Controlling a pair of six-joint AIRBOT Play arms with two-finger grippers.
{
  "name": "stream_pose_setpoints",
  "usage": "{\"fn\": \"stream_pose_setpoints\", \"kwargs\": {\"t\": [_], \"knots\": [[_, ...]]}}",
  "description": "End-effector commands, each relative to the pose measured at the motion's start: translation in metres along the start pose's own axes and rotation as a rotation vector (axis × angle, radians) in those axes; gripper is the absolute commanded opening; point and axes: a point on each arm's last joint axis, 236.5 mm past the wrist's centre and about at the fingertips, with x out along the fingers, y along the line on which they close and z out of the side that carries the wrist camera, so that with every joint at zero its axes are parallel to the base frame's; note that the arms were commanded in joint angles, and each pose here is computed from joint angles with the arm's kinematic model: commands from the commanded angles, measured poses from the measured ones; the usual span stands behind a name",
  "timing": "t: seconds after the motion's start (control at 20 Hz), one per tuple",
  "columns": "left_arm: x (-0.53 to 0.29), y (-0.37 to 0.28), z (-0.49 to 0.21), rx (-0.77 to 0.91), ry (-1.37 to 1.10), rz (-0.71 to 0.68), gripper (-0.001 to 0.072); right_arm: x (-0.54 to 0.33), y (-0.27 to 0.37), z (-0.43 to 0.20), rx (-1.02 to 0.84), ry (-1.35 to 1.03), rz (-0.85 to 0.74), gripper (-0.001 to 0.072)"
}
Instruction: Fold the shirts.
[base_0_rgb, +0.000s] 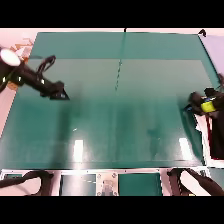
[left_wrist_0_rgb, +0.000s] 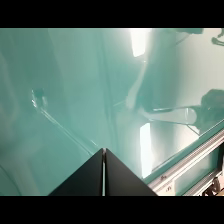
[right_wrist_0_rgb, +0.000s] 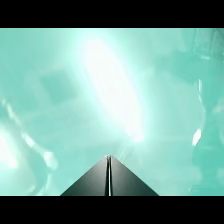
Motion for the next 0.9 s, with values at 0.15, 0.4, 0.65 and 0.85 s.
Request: {"fn": "stream_pose_setpoints", "kwargs": {"t": [0.15,0.4,0.65,0.85], "knots": [[0.0184,0.0029,-0.0539,0.004,-0.045,0.023,0.0021,0.0193,0.0335,-0.0577,-0.153,-0.006,0.05,0.0013],[0.0183,0.0034,-0.0526,0.009,-0.051,0.025,0.0022,0.019,0.0333,-0.0581,-0.153,-0.006,0.049,0.0014],[0.0183,0.003,-0.0534,0.0,-0.048,0.023,0.0021,0.019,0.0333,-0.0581,-0.153,-0.006,0.049,0.0014],[0.0183,0.0029,-0.0536,0.0,-0.047,0.023,0.0021,0.019,0.0333,-0.0581,-0.154,-0.006,0.049,0.0013]]}}
